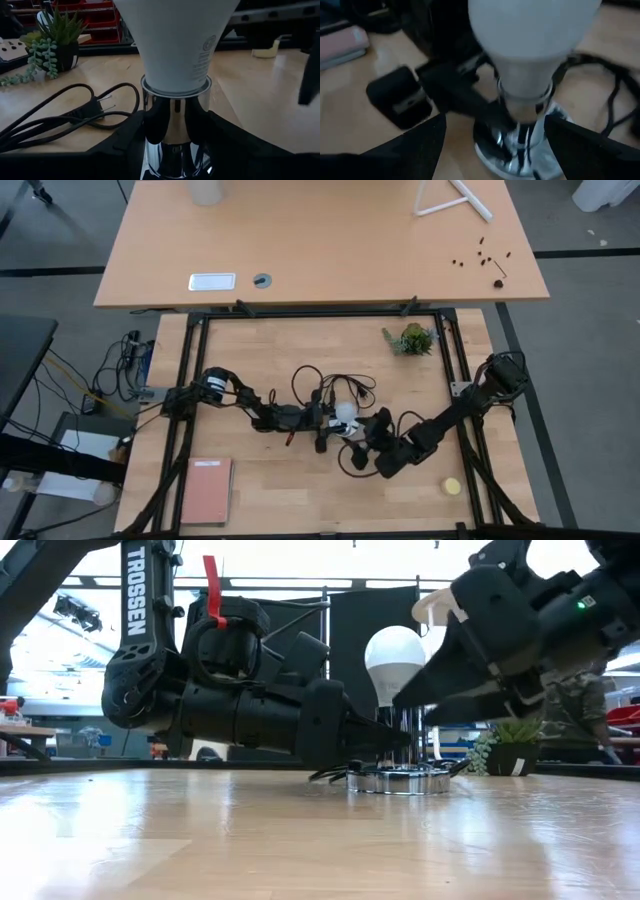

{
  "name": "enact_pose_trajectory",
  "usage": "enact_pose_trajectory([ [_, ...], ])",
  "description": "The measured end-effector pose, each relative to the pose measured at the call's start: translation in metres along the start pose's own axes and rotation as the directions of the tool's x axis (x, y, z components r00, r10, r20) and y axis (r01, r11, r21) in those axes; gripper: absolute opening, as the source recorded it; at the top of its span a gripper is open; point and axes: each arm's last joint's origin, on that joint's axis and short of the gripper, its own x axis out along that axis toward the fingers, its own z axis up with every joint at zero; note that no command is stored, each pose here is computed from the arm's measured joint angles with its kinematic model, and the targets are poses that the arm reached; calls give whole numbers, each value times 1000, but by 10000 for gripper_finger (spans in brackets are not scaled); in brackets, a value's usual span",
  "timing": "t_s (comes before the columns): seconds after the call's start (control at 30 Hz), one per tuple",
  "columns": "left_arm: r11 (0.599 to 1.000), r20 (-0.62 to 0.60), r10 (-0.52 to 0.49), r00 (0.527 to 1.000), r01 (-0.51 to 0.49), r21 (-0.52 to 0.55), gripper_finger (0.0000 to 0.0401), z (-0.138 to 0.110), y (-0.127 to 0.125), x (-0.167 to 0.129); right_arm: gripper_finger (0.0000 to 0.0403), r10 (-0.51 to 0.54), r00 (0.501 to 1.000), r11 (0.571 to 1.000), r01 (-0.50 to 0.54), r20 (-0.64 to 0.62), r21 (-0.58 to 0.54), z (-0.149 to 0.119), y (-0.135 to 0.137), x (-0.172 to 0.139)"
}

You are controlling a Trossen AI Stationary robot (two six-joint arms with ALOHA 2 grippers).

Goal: Screw lightbulb
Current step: Remove the lightbulb from the lamp

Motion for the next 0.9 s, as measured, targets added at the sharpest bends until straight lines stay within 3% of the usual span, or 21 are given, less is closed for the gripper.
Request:
enact_pose_trajectory([
  [0.23, 999, 3, 4, 1000, -4, -47, 183, 0, 1, 0, 346, -89, 990, 990, 100, 108, -101, 6, -3, 3],
  [0.57, 998, 2, 13, 1000, -13, -57, 183, 0, 1, 0, 346, -174, 972, 974, 193, 158, -116, 14, -11, 13],
  [0.9, 988, -1, 32, 999, -32, -154, 183, 0, 6, 1, 346, -237, 957, 966, 250, 165, -66, 3, -19, -7],
])
